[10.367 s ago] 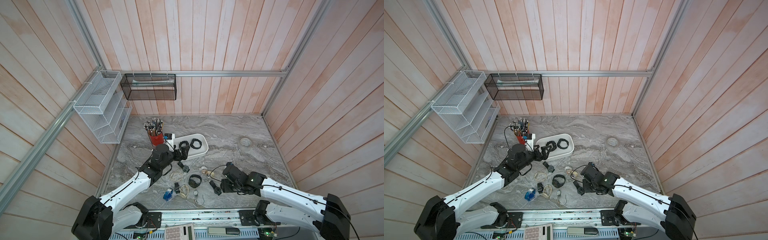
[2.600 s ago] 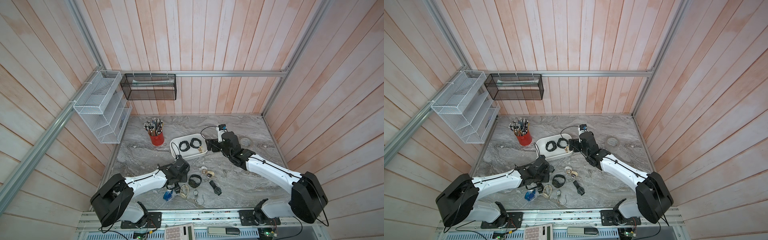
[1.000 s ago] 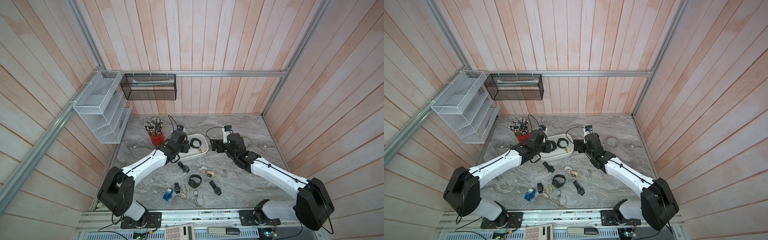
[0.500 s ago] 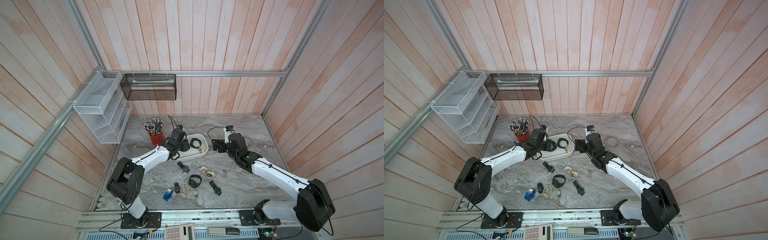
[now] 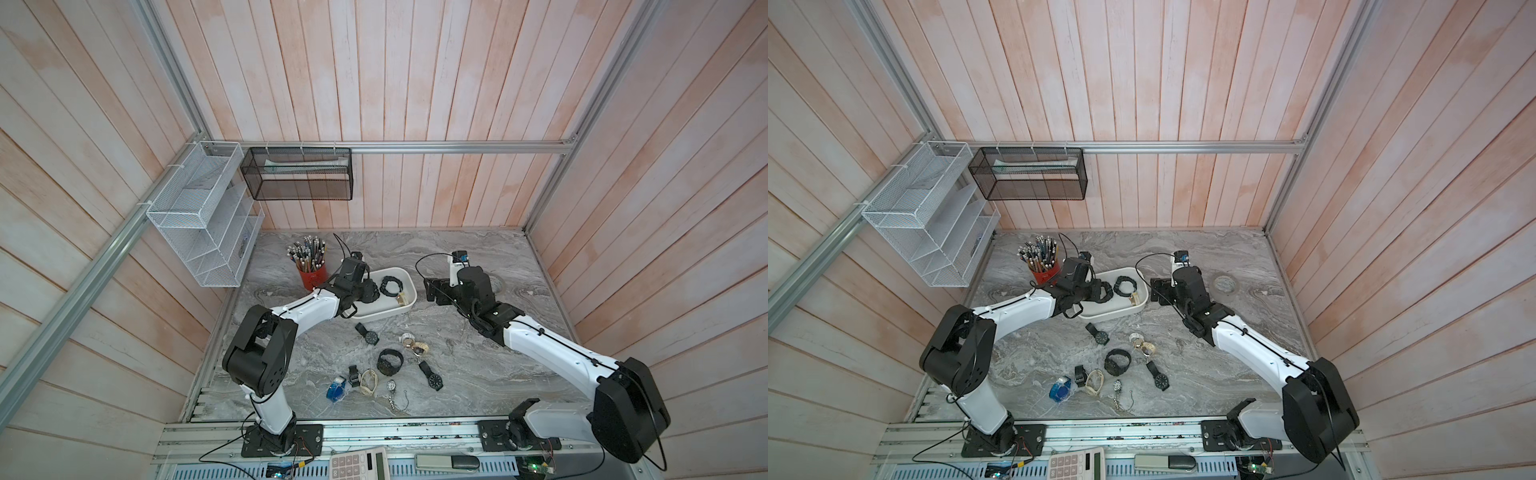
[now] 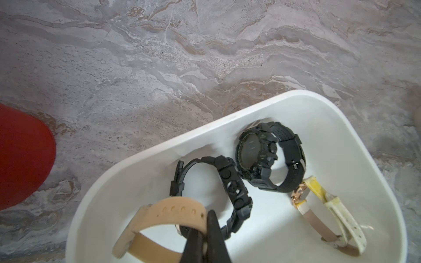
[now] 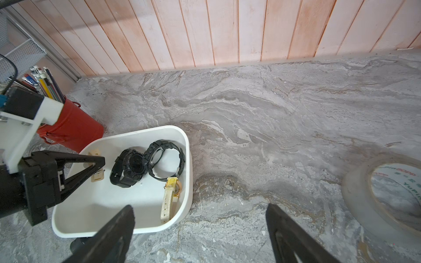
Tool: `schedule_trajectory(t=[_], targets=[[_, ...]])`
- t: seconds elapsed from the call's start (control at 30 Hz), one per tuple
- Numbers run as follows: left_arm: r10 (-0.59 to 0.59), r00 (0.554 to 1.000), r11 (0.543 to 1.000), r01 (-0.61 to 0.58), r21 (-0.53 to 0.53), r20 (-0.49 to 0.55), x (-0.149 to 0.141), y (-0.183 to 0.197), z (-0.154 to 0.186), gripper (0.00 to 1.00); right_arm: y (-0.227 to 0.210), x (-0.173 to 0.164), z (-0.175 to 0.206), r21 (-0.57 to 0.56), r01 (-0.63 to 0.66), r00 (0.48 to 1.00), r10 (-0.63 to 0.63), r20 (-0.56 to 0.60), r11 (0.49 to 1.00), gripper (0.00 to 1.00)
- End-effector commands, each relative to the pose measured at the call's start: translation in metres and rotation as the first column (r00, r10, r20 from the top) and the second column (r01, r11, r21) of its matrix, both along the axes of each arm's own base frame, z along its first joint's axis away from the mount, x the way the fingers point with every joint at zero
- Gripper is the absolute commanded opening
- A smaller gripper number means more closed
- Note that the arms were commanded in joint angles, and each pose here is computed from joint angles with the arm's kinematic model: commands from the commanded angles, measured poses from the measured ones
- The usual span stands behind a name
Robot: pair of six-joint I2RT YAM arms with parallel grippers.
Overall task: Put the watch into the storage box
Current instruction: Place the watch in the storage box.
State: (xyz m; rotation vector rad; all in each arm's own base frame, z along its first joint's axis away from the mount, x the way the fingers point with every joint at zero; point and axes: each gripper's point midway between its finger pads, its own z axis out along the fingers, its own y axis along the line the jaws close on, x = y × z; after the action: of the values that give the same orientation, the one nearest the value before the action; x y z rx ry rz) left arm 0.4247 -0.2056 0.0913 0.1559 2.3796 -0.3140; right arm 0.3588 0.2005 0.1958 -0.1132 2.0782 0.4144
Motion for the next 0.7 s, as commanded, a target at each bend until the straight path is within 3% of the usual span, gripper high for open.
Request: schedule_trajectory(t=[0.0, 0.07, 0.27, 0.53, 0.67], targets=[[-0.005, 1.0, 1.0, 0.005, -0.031, -0.006, 0.005, -0.003, -0.006, 0.0, -0.002, 0.003, 0.003, 0.0, 0.006, 1.0, -0.006, 0.006, 1.0, 0.92], [-0.006, 1.0, 0.999, 0.005, -0.041, -0.01, 0.005, -0.003, -0.007, 0.0, -0.001, 0.003, 0.004, 0.0, 0.004, 1.0, -0.004, 0.007, 1.0, 0.92], [-0.017, 1.0, 0.998, 0.016, -0.066, -0.012, 0.004, -0.006, -0.003, 0.12, 0.0, 0.004, 0.006, 0.002, 0.003, 1.0, -0.003, 0.01, 1.0, 0.92], [-0.05, 0.998, 0.991, 0.055, -0.124, 0.04, 0.0, -0.013, 0.03, 0.45, 0.002, 0.006, 0.008, 0.005, -0.001, 1.0, 0.001, 0.012, 1.0, 0.92], [-0.062, 0.994, 0.983, 0.076, -0.165, 0.086, -0.008, -0.013, 0.054, 0.67, 0.002, 0.006, 0.008, 0.004, -0.003, 1.0, 0.003, 0.012, 1.0, 0.92]])
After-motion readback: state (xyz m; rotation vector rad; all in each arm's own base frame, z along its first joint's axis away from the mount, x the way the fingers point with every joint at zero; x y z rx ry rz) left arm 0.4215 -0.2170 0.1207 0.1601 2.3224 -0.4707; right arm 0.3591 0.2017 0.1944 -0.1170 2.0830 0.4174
